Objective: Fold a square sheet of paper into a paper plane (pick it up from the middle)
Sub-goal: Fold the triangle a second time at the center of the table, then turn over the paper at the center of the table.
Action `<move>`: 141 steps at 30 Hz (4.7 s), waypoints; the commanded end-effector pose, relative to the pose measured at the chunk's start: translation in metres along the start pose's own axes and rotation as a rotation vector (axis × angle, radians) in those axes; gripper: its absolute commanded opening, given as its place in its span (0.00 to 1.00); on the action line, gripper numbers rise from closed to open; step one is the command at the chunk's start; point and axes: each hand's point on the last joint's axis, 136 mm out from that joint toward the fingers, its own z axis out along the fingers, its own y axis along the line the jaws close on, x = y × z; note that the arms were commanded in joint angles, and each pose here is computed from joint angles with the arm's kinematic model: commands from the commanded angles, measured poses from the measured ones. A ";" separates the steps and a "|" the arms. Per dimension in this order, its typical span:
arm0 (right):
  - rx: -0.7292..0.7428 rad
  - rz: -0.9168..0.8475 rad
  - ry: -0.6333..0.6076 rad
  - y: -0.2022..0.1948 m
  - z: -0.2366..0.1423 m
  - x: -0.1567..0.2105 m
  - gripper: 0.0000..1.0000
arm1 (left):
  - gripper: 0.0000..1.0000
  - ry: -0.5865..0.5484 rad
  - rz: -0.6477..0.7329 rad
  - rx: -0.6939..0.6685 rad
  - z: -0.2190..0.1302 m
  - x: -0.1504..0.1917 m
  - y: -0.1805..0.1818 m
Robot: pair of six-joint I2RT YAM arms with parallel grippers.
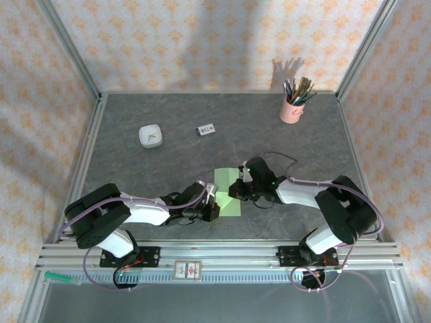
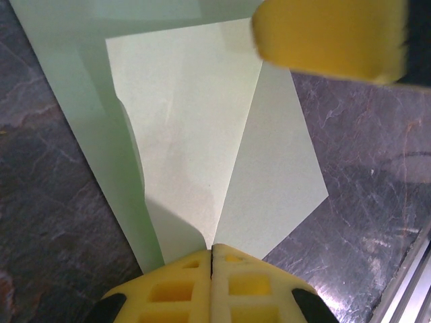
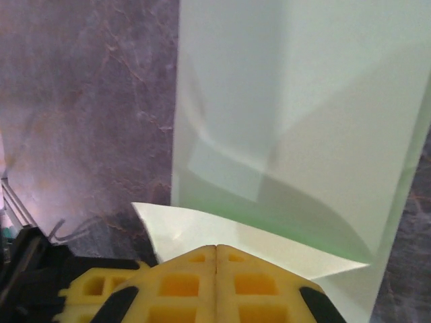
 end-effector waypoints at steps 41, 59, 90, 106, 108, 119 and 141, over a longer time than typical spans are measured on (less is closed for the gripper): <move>0.135 -0.169 -0.078 0.004 -0.022 -0.030 0.11 | 0.20 -0.190 -0.177 -0.043 -0.046 -0.065 0.016; 0.141 -0.055 -0.179 -0.003 -0.040 -0.019 0.27 | 0.41 -0.142 -0.109 -0.019 -0.019 -0.080 0.004; 0.299 0.100 -0.128 -0.028 -0.035 0.032 0.37 | 0.27 -0.114 -0.061 -0.045 0.000 -0.080 0.004; 0.255 0.093 -0.078 -0.022 -0.011 0.049 0.38 | 0.25 -0.081 -0.069 -0.075 0.007 -0.063 0.023; 0.256 0.082 -0.093 -0.021 -0.011 0.045 0.38 | 0.25 -0.079 -0.069 -0.073 0.007 -0.062 0.024; 0.261 0.013 -0.105 -0.013 -0.008 0.034 0.39 | 0.25 -0.062 -0.066 -0.099 0.007 -0.057 0.030; 0.269 0.010 -0.102 -0.018 -0.002 0.035 0.40 | 0.24 -0.051 -0.064 -0.121 0.008 -0.054 0.035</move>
